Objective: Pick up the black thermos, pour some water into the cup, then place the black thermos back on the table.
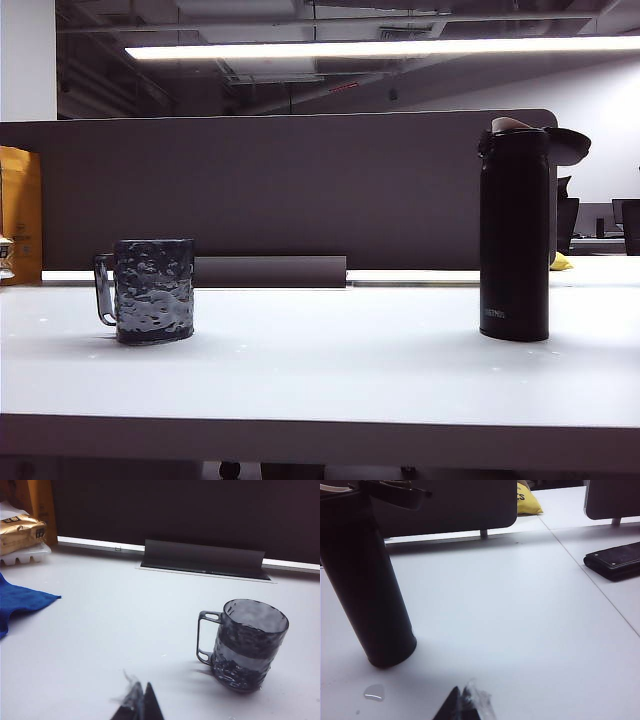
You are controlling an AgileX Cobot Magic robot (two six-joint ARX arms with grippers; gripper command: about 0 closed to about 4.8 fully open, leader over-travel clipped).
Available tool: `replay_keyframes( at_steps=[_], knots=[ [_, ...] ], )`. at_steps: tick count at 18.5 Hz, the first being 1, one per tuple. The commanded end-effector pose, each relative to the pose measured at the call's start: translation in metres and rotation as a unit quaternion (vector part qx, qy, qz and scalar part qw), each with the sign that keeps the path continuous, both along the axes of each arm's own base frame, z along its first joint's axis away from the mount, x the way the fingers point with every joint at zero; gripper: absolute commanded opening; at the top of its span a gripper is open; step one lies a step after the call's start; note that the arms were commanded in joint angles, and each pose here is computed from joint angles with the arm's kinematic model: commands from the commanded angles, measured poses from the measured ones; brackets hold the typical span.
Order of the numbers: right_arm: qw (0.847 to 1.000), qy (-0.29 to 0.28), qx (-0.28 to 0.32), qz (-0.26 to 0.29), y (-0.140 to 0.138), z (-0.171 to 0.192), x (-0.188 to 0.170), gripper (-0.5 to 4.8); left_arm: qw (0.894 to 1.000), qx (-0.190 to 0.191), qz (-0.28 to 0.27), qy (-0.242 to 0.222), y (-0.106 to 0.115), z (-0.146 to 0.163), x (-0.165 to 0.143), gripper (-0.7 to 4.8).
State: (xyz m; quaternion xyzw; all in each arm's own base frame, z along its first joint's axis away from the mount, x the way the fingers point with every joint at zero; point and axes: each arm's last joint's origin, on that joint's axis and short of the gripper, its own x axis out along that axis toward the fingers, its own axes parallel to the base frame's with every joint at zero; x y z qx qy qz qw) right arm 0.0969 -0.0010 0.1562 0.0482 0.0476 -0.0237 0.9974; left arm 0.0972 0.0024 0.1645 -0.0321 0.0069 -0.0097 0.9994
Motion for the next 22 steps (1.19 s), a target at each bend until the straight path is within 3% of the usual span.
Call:
replay_keyframes(
  at_steps=[1, 8, 10, 11, 12, 13, 14, 16, 17, 22],
  knots=[
    [1.0, -0.007, -0.002, -0.004, 0.0, 0.0, 0.0, -0.08, 1.0, 0.001, -0.001, -0.005, 0.0, 0.001, 0.0, -0.05],
    [1.0, -0.007, -0.002, -0.004, 0.0, 0.0, 0.0, -0.07, 1.0, 0.0, 0.001, -0.01, 0.0, 0.002, 0.0, -0.05],
    [1.0, -0.008, -0.001, -0.004, 0.0, 0.0, 0.0, 0.22, 1.0, 0.0, 0.005, -0.011, 0.0, 0.003, 0.0, -0.04],
    [1.0, -0.008, -0.001, -0.004, 0.0, 0.001, 0.0, 0.84, 1.0, 0.0, 0.009, -0.011, 0.001, 0.003, 0.0, 0.21],
    [1.0, -0.01, -0.001, -0.003, 0.0, 0.001, 0.0, 1.63, 1.0, 0.0, 0.009, -0.011, 0.001, 0.003, 0.0, 0.81],
    [1.0, -0.013, -0.001, -0.003, 0.0, 0.002, 0.0, 2.52, 1.0, 0.0, 0.009, -0.011, 0.001, 0.003, 0.0, 1.64],
    [1.0, -0.018, -0.001, -0.003, 0.0, 0.003, 0.0, 3.63, 1.0, 0.0, 0.009, -0.012, 0.001, 0.004, 0.0, 2.8],
    [0.999, -0.033, 0.003, -0.003, 0.0, 0.007, 0.0, 4.79, 1.0, -0.005, 0.009, -0.016, 0.001, 0.006, -0.001, 4.46],
    [0.999, -0.037, 0.003, -0.002, 0.0, 0.01, 0.0, 4.79, 1.0, -0.016, 0.008, -0.021, 0.001, 0.009, -0.001, 4.79],
    [0.997, -0.068, 0.003, 0.036, 0.002, 0.041, -0.008, 4.79, 0.998, -0.047, -0.02, -0.045, -0.001, 0.027, -0.005, 4.79]
  ],
)
